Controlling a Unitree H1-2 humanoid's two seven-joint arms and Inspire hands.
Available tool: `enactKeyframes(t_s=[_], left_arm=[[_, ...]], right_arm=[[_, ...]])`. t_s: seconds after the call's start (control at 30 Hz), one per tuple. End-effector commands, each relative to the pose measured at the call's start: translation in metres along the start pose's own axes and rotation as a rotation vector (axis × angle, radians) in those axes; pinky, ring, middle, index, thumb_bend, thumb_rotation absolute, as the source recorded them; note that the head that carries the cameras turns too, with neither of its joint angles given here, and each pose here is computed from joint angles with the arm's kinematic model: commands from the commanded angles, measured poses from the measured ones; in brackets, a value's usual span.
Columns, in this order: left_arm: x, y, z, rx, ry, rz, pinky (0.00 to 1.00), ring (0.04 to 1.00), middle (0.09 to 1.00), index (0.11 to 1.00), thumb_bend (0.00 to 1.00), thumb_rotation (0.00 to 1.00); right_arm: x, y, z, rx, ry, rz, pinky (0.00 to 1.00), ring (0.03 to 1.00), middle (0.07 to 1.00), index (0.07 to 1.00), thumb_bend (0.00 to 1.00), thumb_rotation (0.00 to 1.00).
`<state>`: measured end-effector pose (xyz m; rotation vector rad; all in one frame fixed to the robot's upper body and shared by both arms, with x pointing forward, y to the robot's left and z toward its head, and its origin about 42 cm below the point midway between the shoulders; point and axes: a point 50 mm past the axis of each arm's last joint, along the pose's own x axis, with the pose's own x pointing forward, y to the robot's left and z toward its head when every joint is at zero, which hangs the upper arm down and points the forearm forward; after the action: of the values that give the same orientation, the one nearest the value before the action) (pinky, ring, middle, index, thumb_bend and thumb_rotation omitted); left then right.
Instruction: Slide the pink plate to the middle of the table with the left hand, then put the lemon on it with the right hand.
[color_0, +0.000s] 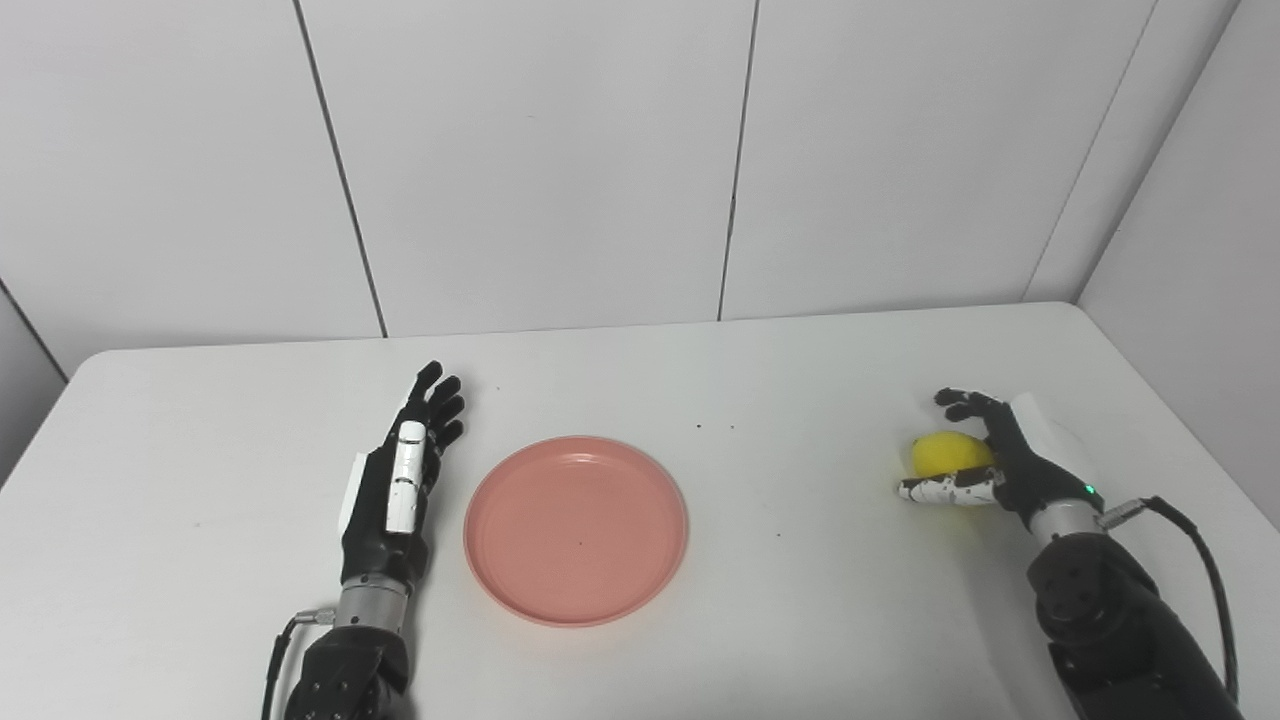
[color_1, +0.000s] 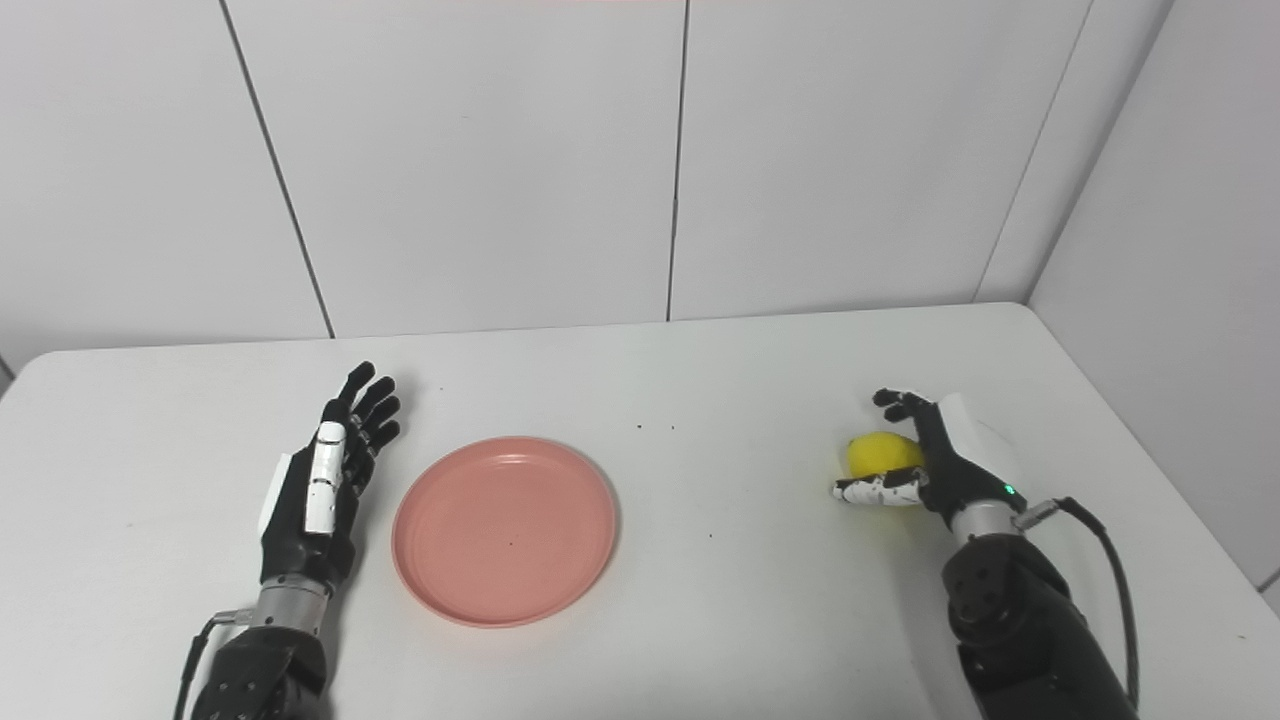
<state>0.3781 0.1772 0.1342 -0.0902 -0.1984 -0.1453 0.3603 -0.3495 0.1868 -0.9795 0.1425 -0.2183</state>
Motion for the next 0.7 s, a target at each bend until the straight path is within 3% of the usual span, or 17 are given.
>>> enactKeyframes(t_s=[0.0, 0.3, 0.33, 0.5, 0.67], left_arm=[[0.005, -0.002, 0.011, 0.005, -0.041, -0.021, 0.93, 0.925, 0.92, 0.913, 0.47, 1.0], [0.005, -0.002, 0.01, 0.015, -0.035, -0.02, 0.93, 0.924, 0.921, 0.913, 0.47, 1.0], [0.005, -0.002, 0.01, 0.014, -0.036, -0.021, 0.93, 0.925, 0.922, 0.914, 0.47, 1.0], [0.004, -0.003, 0.009, 0.014, -0.031, -0.022, 0.93, 0.927, 0.922, 0.915, 0.47, 1.0], [0.004, -0.007, 0.008, 0.003, -0.023, -0.003, 0.91, 0.917, 0.908, 0.899, 0.48, 1.0]], right_arm=[[0.004, -0.012, 0.0, -0.034, -0.052, -0.049, 0.41, 0.467, 0.675, 0.681, 0.47, 0.0], [0.004, -0.006, 0.0, -0.033, -0.035, -0.1, 0.42, 0.461, 0.612, 0.62, 0.47, 0.0], [0.004, -0.005, 0.0, -0.029, -0.033, -0.105, 0.37, 0.469, 0.602, 0.614, 0.47, 0.0], [0.001, -0.003, 0.006, 0.01, -0.024, -0.17, 0.33, 0.458, 0.515, 0.569, 0.48, 0.0], [-0.004, -0.005, 0.017, 0.075, -0.072, -0.251, 0.34, 0.455, 0.487, 0.539, 0.5, 0.0]])
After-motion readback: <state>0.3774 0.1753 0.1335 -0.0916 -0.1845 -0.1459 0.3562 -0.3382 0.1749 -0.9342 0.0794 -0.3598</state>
